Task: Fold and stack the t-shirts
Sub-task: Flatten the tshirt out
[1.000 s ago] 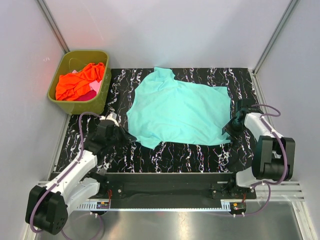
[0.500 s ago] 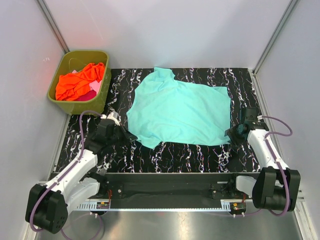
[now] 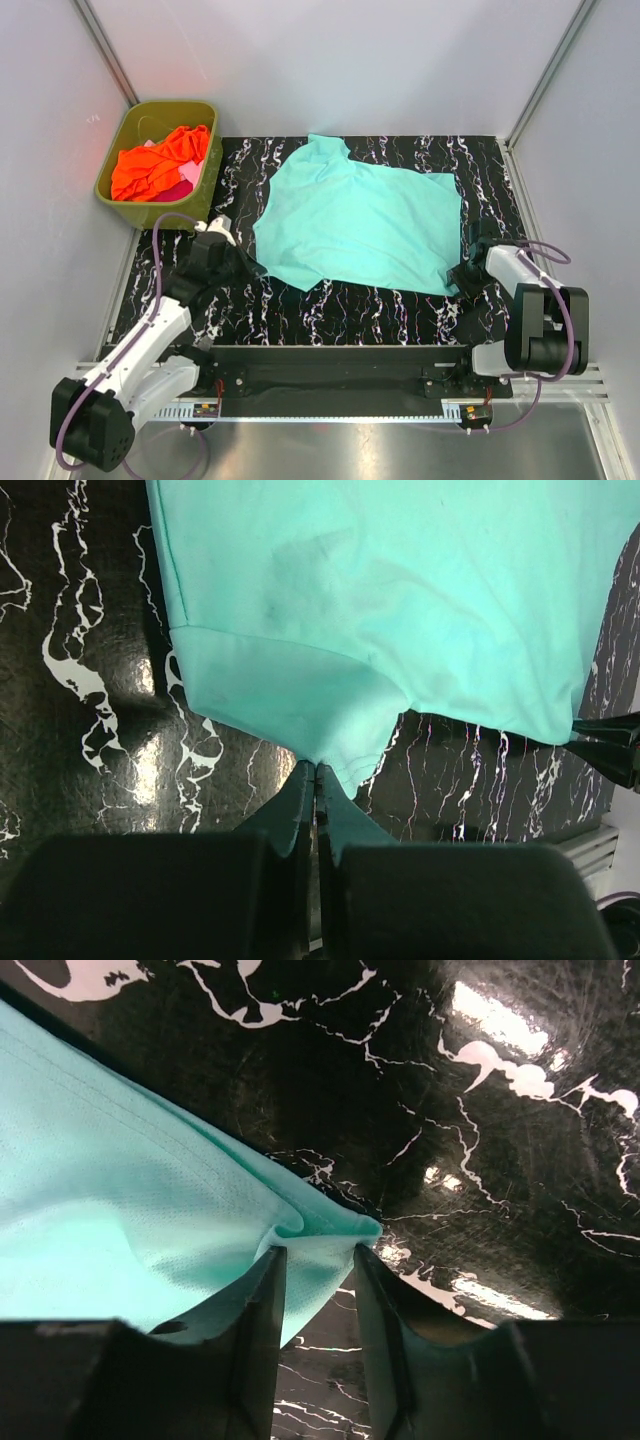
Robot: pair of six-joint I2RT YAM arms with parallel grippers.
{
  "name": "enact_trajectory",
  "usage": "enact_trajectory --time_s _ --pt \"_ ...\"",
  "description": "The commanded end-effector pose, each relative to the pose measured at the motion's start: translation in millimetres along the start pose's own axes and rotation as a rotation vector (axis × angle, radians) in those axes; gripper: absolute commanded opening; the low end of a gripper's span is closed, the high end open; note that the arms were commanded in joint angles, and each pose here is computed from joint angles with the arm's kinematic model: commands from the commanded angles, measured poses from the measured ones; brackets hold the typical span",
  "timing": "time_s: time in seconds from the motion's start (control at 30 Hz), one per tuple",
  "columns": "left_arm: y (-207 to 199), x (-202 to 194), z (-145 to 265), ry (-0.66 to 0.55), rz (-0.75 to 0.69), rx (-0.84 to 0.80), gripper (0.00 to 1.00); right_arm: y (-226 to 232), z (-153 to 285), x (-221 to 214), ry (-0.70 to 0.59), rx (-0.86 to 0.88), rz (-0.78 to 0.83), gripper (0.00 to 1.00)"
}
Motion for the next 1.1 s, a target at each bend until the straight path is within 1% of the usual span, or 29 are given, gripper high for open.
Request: enact_trajectory --time_s 0.0,0.07,0.2,0.3,0.4,0.43,0.57,0.63,0.67,0.8,0.97,1.0,1.03,1.07 --pt "-5.8 19.1 9.4 -0.061 -0.04 0.003 0.0 7.4 14.4 14.6 -0.065 0.038 0.037 0.43" --pt "-8.2 19.4 10.8 -0.06 -0.04 -0.011 0.0 21.5 33.8 22.7 -0.094 0.108 0.043 0.46" --pt "-10.0 17.1 12.3 -0.058 -0.039 -0.025 0.0 40.6 55.3 32.8 -0.126 0.177 0.047 0.47" --pt "-10.0 17.7 13.0 -0.064 -0.034 -0.023 0.0 48.1 53.7 31.2 -0.104 0.176 0.041 0.45" --pt "-10.3 17.0 12.2 -0.058 -0.037 -0.025 0.0 53.0 46.9 23.9 -0.055 0.176 0.035 0.42" --pt "-10.6 16.5 12.0 -0.055 -0.037 -0.027 0.0 54.0 46.4 22.8 -0.049 0.175 0.034 0.4" --pt "-11.1 15.9 12.7 -0.058 -0.036 -0.029 0.0 61.0 48.0 22.7 -0.046 0.209 0.02 0.4" --pt "-9.9 15.4 12.1 -0.059 -0.036 -0.025 0.0 67.4 44.8 20.6 -0.034 0.242 0.041 0.41" --pt "-9.4 14.6 11.7 -0.058 -0.036 -0.024 0.0 70.2 35.9 20.9 -0.035 0.243 0.041 0.41" --pt "-6.1 11.2 8.8 -0.047 -0.037 -0.013 0.0 83.8 14.4 23.3 -0.024 0.215 0.149 0.45" --pt "-0.9 5.0 6.4 -0.034 -0.041 0.003 0.0 90.6 -13.7 26.9 -0.024 0.141 0.172 0.44" --pt "-0.2 4.9 6.4 -0.035 -0.043 0.006 0.0 90.8 -16.6 30.0 -0.04 0.13 0.179 0.38" --pt "1.9 5.1 7.3 -0.041 -0.044 0.017 0.0 90.4 -20.4 39.8 -0.091 0.102 0.179 0.3" --pt "4.9 4.8 7.8 -0.042 -0.047 0.031 0.0 90.0 -21.6 45.3 -0.119 0.089 0.186 0.24"
Point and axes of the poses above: each gripper's point midway between its finger pads, its own z axis back along the fingers, its own y axis along the line the jaws close on, x = y × z, the point moved 1 cm from there along z, back along the fingers, and after that the axes turned 15 degrees about -z, right-handed, at the moved point
